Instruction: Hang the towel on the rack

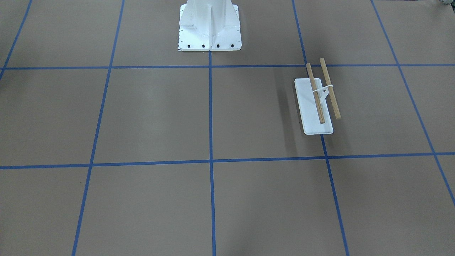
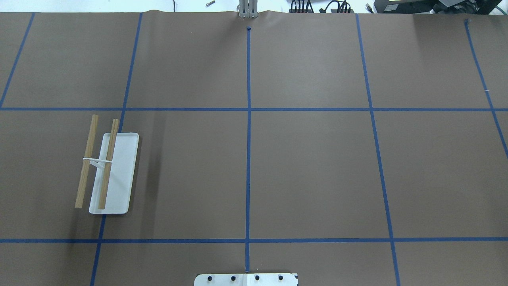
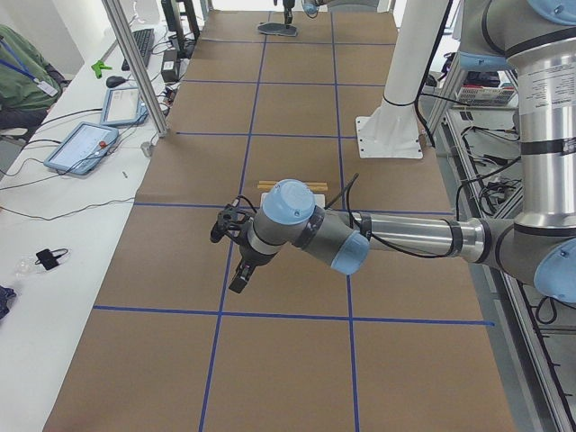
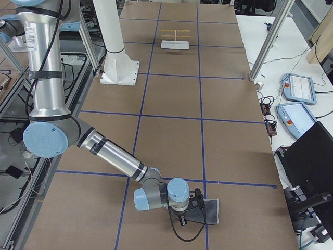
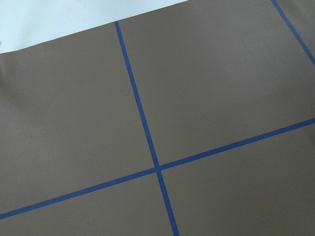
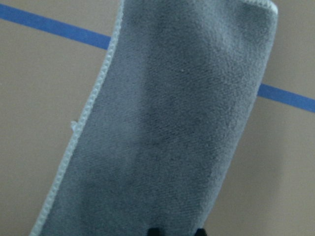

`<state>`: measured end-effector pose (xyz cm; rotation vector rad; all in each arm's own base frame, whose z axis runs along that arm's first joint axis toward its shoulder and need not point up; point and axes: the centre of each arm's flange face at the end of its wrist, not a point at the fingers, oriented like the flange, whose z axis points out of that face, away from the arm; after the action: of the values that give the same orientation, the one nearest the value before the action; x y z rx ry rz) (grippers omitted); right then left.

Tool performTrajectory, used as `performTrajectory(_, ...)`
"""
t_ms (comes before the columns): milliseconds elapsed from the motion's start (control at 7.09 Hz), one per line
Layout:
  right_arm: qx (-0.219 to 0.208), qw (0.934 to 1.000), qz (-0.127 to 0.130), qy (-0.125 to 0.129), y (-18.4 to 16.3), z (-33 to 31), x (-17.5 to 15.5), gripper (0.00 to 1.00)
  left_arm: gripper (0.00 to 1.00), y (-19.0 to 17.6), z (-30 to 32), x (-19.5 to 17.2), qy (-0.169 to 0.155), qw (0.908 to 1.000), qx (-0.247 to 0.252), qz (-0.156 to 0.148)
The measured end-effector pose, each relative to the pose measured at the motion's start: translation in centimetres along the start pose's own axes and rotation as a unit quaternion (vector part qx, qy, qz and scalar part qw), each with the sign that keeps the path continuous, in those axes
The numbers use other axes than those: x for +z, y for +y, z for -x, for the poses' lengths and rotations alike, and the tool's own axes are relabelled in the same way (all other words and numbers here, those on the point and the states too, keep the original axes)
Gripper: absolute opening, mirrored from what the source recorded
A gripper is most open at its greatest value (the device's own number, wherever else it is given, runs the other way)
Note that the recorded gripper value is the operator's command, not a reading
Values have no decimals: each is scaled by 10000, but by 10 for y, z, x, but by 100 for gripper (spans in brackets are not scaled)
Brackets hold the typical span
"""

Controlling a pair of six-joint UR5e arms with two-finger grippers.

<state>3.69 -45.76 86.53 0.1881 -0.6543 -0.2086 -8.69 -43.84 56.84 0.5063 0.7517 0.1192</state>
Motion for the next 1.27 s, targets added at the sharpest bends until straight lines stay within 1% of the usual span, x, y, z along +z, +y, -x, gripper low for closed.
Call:
performTrajectory(282,-53,9999,-85,-9,-11,3,-6,0,99,1,1,1,0,10000,-5,6)
performTrajectory(564,-54,9994,-323,-77,-34,1,-27,0,99,2,2,2,-1,10000,-22,20)
performTrajectory(847,39,9975,-636,-315,-62,-4,-62,0,99,2,2,2,4,10000,-22,27)
performTrajectory(988,45,9962,-777,-381,-83,0,-85,0,99,2,2,2,8,10000,-19,25)
performTrajectory(1129,-25,9951,-910,-398,-105,11,-110,0,99,1,1,2,12,10000,-14,18)
performTrajectory(1270,-213,9932,-1069,-405,-128,33,-137,0,99,0,0,1,20,10000,-2,4)
